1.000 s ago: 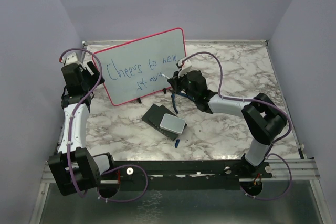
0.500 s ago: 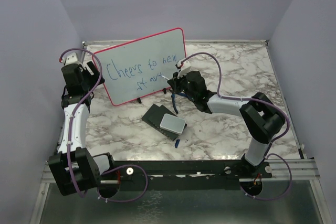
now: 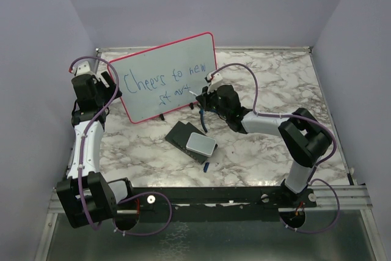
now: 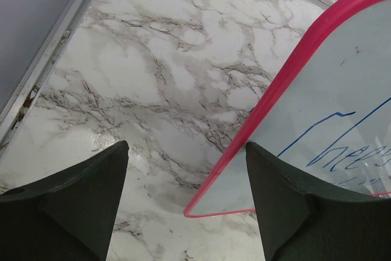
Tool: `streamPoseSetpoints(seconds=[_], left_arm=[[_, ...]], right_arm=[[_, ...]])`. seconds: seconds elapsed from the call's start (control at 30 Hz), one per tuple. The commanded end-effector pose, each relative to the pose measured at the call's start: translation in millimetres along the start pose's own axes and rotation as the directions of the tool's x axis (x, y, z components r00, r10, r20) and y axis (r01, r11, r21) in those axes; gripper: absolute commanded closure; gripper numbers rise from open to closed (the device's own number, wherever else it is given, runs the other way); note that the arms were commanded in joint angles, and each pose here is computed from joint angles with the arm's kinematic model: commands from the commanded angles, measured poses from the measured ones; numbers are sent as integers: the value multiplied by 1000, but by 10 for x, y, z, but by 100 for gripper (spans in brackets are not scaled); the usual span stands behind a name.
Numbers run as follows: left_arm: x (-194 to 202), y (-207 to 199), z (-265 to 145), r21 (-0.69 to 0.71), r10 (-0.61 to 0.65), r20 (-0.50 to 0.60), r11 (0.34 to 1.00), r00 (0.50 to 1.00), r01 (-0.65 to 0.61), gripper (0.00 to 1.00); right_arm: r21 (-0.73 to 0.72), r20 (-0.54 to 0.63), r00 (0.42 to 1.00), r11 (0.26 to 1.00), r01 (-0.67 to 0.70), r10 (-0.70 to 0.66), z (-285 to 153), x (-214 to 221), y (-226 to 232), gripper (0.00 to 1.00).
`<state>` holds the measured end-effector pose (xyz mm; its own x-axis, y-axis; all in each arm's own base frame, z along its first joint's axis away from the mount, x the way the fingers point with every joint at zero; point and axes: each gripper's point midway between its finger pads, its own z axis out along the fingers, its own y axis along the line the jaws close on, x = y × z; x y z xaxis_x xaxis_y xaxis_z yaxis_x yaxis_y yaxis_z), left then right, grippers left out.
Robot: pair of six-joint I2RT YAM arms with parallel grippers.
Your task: Write a sentence on the whiteboard
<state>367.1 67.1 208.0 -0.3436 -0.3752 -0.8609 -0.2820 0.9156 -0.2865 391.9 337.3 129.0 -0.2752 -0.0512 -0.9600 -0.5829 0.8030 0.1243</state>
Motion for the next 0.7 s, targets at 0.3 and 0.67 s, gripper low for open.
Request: streamPoseSetpoints(seconds=[0.3, 0.67], left_arm=[[-20, -63, -40, 29, 15, 17, 999, 1000, -16, 21], [-23, -66, -44, 30, 17, 19, 999, 1000, -17, 21]], right_arm=[[56, -36, 999, 998, -6, 8, -14, 159, -117, 99], [83, -39, 999, 997, -2, 5, -17, 152, -165, 99]])
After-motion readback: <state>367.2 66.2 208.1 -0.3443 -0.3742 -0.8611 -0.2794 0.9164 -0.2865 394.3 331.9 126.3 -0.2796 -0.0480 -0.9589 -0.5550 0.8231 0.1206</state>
